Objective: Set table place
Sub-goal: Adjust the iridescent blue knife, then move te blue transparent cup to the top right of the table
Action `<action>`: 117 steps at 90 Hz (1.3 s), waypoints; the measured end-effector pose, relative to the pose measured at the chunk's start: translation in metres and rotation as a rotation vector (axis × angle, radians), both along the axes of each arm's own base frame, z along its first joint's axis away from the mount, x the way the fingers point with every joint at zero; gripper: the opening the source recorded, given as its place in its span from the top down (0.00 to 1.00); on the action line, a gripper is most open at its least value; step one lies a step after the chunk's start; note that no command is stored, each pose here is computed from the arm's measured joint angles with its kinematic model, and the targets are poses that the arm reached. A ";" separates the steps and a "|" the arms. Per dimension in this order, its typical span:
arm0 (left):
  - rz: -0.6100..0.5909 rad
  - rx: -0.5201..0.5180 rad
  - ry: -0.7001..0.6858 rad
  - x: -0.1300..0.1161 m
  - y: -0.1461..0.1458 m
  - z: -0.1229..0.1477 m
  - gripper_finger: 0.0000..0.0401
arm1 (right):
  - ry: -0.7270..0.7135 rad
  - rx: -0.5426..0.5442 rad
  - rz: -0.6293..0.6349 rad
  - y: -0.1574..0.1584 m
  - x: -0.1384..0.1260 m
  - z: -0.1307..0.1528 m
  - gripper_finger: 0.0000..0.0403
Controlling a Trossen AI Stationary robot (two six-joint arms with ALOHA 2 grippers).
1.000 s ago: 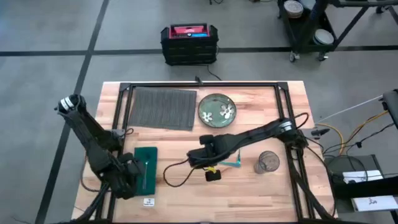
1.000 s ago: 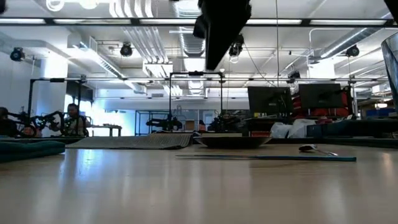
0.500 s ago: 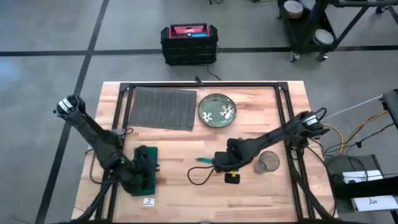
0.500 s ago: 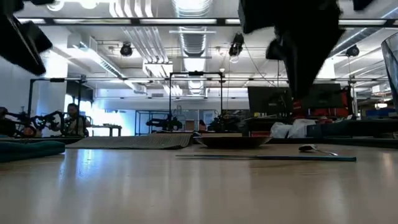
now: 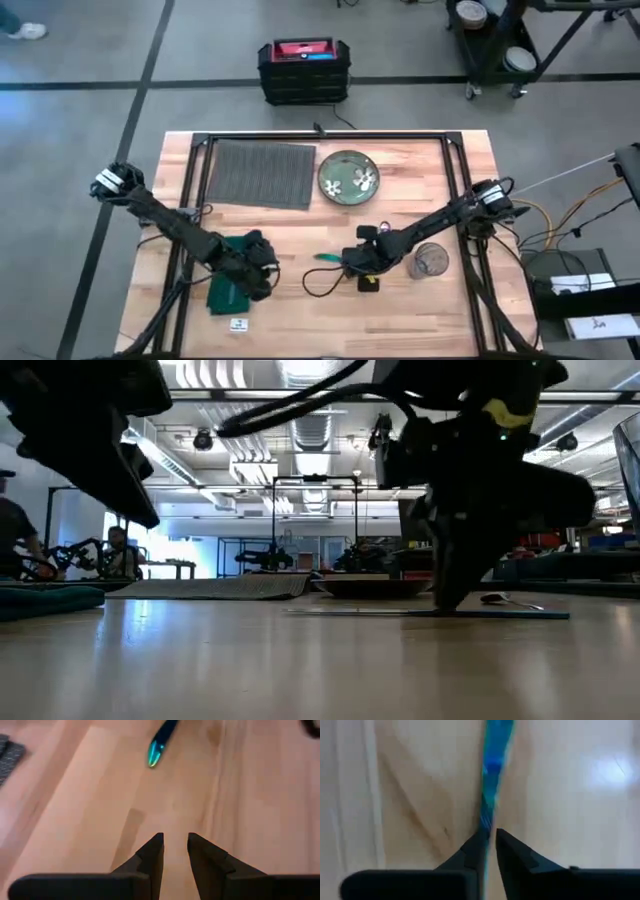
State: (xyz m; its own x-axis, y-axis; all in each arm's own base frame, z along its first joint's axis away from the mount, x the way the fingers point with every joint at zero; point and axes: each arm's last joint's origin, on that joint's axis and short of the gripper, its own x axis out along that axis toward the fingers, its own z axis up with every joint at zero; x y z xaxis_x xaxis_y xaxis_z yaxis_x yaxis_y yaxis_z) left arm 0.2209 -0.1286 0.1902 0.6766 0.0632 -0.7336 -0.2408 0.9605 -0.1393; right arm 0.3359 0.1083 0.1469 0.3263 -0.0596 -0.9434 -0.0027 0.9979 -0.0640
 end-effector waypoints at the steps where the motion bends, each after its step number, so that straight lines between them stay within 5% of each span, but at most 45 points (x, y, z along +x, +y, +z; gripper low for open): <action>1: 0.001 -0.002 -0.003 0.000 0.000 0.000 0.81 | -0.006 0.002 0.002 0.000 0.001 -0.001 0.98; 43: 0.014 -0.025 -0.025 0.002 0.000 0.002 0.81 | -0.347 -0.030 0.005 -0.047 0.073 -0.027 1.00; 55: 0.016 -0.023 -0.023 0.002 0.001 0.003 0.81 | -0.379 -0.040 -0.016 -0.065 0.090 -0.012 0.99; 63: 0.018 -0.023 -0.023 0.003 0.000 0.009 0.81 | -0.357 -0.078 0.030 -0.070 0.088 0.027 0.99; 82: -0.012 0.017 -0.007 0.007 -0.001 0.026 0.81 | -0.243 -0.077 0.058 -0.065 0.031 0.125 0.99; 92: -0.041 0.060 -0.006 0.011 0.003 0.032 0.81 | -0.194 0.043 -0.011 -0.057 -0.014 0.162 0.99; 117: -0.080 0.094 0.035 0.018 0.018 0.029 0.81 | 0.100 0.180 -0.382 -0.045 -0.113 0.197 0.85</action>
State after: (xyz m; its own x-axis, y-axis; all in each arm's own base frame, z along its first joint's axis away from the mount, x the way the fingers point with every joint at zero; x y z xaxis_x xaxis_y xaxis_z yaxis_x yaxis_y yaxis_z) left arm 0.2386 -0.1103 0.2190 0.6562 0.0796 -0.7504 -0.1656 0.9854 -0.0403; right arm 0.2230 0.0629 0.3442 0.2197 0.0097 -0.9755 0.3716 0.9238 0.0928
